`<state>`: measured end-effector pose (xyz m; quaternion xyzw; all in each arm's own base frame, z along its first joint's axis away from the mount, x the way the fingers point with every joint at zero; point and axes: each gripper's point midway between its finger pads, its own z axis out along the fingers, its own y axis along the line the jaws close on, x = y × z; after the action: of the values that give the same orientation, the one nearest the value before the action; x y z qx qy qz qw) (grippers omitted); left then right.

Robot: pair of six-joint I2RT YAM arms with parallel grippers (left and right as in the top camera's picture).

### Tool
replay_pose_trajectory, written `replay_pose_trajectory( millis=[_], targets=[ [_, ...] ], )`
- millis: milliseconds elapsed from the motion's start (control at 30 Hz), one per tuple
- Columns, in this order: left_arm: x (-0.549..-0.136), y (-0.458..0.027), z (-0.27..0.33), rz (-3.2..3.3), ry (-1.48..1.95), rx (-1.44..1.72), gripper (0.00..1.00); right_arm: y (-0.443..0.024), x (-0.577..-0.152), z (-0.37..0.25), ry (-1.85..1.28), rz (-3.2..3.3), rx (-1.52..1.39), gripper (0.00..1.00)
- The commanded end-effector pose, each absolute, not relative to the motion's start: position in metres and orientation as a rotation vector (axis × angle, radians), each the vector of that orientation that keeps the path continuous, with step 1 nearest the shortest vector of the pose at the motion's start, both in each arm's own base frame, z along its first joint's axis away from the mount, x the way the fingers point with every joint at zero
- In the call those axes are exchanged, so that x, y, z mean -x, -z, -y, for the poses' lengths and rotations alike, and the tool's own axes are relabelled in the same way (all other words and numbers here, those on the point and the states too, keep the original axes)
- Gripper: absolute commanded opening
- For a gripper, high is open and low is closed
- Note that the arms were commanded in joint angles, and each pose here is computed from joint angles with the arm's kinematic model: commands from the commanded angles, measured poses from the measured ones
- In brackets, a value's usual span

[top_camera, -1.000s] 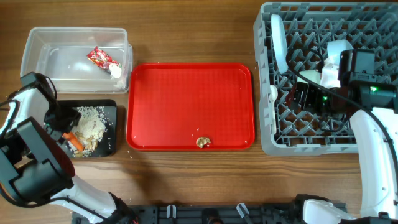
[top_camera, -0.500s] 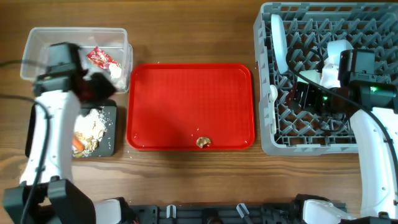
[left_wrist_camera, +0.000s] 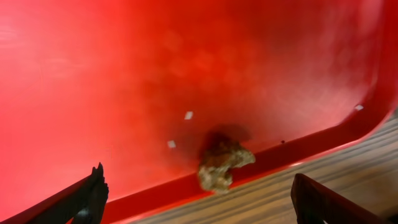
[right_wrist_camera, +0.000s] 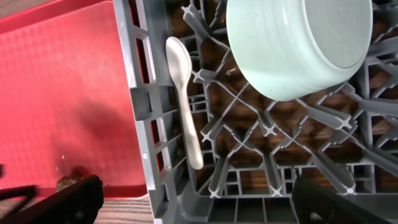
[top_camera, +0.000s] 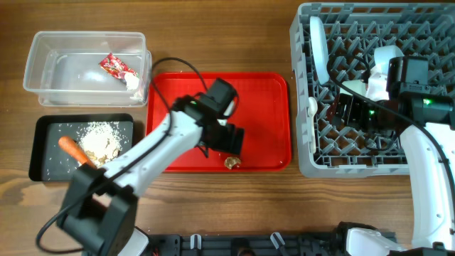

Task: Sort waste into correct bins and load items into the dishwasher rack
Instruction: 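Move the left gripper to the brown food scrap and grasp it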

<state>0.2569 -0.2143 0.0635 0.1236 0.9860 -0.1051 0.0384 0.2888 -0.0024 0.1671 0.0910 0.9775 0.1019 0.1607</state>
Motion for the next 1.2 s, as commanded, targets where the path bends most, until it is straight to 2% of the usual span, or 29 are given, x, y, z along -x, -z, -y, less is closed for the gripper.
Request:
replay_pose_trajectory(
  millis=[0,133,200,233,300,633,933,1033,1100,1167],
  targets=[
    [-0.237,-0.029,0.227,-3.102,0.274,-0.5,0.96,-0.171,-0.289,0.006,-0.268,-2.781,-0.25,0.99],
    [-0.225,-0.011,0.229,-3.16,0.23,-0.543,0.88,-0.171,-0.289,0.006,-0.268,-2.78,-0.251,0.99],
    [-0.224,-0.011,0.231,-3.159,0.229,-0.553,0.79,-0.171,-0.289,0.006,-0.268,-2.78,-0.25,0.99],
    [-0.224,-0.011,0.232,-3.156,0.232,-0.554,0.7,-0.171,-0.289,0.006,-0.269,-2.78,-0.251,0.99],
    [-0.224,-0.011,0.232,-3.157,0.232,-0.554,0.64,-0.171,-0.289,0.006,-0.268,-2.78,-0.25,0.99],
    [-0.22,-0.011,0.236,-3.188,0.276,-0.48,0.65,-0.171,-0.289,0.006,-0.268,-2.781,-0.25,0.99],
    [-0.209,-0.003,0.234,-3.201,0.251,-0.512,0.72,-0.171,-0.289,0.006,-0.269,-2.783,-0.251,0.99],
    [-0.21,-0.003,0.235,-3.195,0.258,-0.511,0.63,-0.171,-0.289,0.006,-0.269,-2.783,-0.252,0.99],
    [-0.21,-0.003,0.235,-3.195,0.257,-0.513,0.62,-0.171,-0.287,0.005,-0.27,-2.79,-0.254,0.99],
    [-0.211,-0.003,0.235,-3.191,0.26,-0.512,0.49,-0.17,-0.286,0.005,-0.271,-2.792,-0.254,0.99]
  ],
)
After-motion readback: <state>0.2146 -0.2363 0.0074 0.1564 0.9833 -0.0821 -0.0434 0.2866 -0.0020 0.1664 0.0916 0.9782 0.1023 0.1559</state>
